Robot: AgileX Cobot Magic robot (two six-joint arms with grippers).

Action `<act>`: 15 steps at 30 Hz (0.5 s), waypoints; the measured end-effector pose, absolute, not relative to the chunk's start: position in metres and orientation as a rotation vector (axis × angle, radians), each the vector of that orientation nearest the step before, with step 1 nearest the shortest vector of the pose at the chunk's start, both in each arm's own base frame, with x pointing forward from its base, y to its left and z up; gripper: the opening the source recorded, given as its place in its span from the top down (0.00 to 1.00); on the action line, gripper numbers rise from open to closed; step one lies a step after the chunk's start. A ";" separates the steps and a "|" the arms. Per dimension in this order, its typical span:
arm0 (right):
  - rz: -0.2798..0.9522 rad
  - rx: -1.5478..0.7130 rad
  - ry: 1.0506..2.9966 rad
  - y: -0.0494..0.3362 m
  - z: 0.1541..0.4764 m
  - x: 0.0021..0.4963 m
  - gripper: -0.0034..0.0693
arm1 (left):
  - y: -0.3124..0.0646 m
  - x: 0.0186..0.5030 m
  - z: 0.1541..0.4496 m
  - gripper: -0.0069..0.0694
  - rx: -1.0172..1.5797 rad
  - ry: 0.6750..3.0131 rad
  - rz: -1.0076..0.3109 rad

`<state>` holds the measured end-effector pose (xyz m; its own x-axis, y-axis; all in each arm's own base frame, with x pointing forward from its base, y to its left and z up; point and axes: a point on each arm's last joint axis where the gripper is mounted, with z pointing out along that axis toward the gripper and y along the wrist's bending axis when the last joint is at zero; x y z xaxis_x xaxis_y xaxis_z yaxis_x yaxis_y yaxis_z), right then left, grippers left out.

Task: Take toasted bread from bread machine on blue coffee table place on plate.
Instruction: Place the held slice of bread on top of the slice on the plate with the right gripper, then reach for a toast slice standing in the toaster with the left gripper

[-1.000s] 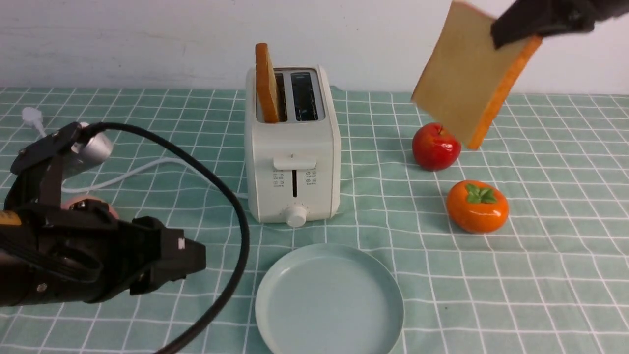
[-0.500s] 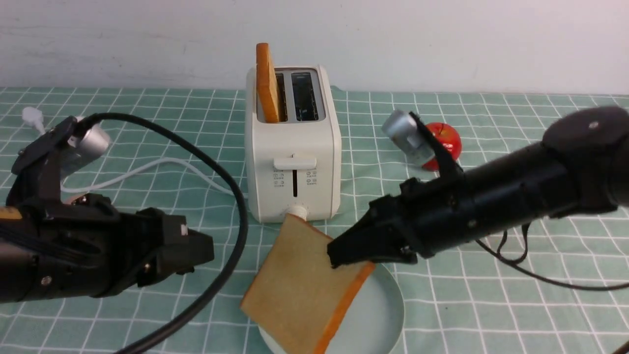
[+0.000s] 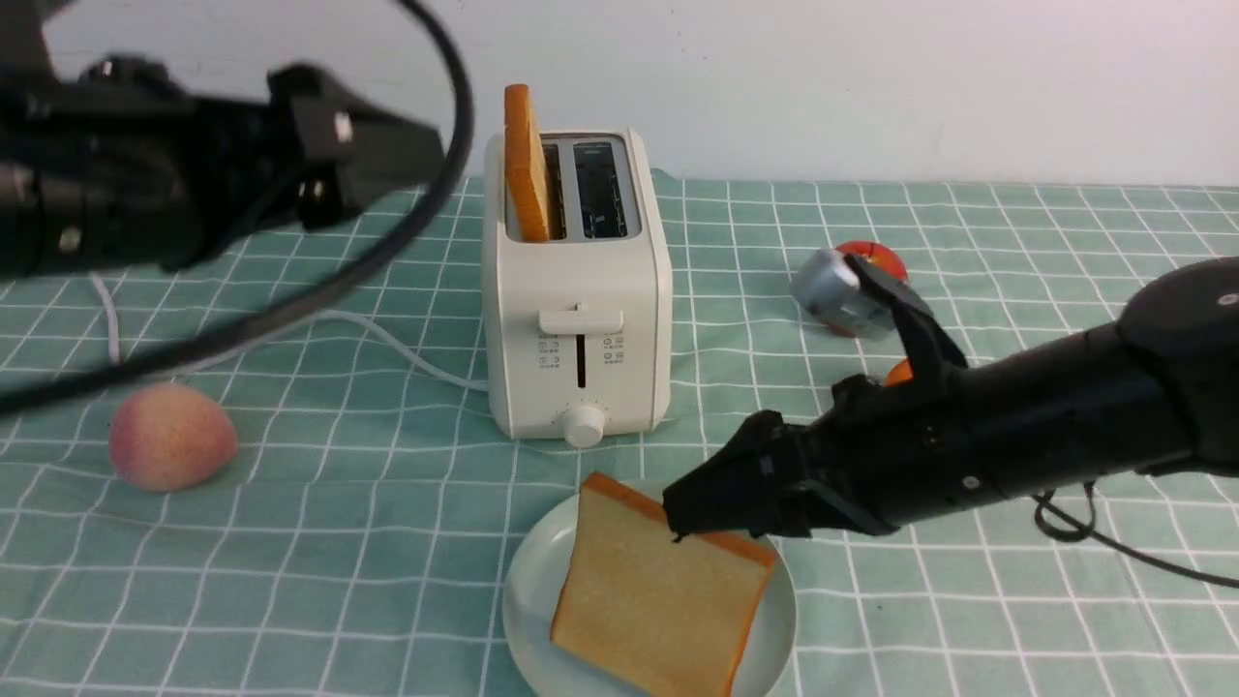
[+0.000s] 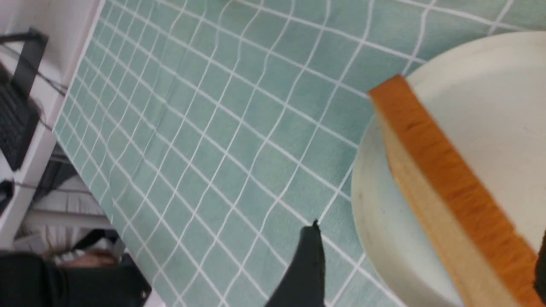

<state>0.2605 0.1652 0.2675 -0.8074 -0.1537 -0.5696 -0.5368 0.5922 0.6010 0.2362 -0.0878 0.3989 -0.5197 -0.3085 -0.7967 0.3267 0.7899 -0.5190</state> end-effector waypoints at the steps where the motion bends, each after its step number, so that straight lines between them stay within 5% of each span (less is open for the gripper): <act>1: 1.083 -0.619 2.338 0.162 0.277 0.252 0.03 | -0.092 0.247 0.408 0.04 0.044 1.980 -0.786; 7: 0.916 -0.811 2.386 0.139 0.316 0.208 0.14 | -0.105 0.310 0.422 0.08 0.026 2.142 -0.713; 15: 0.525 -0.600 2.449 0.091 0.354 0.158 0.35 | -0.145 0.402 0.385 0.13 -0.029 2.304 -0.452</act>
